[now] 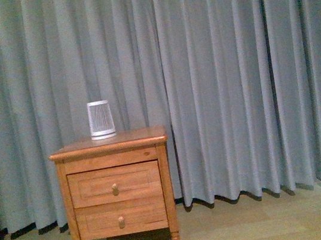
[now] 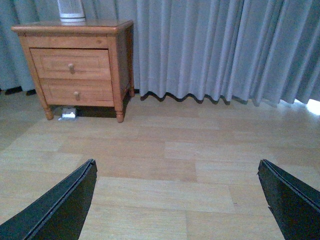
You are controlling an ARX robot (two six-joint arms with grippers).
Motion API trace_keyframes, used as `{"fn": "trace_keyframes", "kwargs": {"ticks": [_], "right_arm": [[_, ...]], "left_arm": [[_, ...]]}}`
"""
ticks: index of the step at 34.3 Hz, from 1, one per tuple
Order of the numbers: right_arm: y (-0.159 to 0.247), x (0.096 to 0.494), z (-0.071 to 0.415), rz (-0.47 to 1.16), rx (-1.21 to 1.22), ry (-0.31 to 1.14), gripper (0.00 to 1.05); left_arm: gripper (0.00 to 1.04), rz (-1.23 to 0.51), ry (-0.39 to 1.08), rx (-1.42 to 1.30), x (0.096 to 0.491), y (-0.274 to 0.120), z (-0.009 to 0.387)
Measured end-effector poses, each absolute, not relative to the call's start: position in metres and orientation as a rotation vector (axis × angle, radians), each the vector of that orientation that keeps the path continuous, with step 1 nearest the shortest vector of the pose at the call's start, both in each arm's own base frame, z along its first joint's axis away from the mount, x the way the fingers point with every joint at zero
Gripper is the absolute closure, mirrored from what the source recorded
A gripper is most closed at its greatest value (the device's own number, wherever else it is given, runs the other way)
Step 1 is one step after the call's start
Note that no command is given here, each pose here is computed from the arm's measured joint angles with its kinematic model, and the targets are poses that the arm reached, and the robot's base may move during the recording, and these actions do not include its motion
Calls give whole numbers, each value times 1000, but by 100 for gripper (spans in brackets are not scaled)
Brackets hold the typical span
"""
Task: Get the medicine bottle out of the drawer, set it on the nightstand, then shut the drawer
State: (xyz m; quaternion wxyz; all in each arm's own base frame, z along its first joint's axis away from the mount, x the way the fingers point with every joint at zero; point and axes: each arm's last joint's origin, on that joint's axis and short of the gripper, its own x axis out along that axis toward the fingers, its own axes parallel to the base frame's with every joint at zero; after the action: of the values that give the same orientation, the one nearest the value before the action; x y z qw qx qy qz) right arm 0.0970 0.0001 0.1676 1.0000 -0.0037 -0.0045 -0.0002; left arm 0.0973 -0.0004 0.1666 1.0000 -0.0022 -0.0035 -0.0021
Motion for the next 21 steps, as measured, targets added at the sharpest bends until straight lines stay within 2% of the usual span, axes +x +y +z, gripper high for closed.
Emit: {"fn": "trace_keyframes", "kwargs": {"ticks": [21], "right_arm": [[0,97,168,0,-7,-9,7]], "left_arm": [[7,-4,-7,-5,97,0,167]]}}
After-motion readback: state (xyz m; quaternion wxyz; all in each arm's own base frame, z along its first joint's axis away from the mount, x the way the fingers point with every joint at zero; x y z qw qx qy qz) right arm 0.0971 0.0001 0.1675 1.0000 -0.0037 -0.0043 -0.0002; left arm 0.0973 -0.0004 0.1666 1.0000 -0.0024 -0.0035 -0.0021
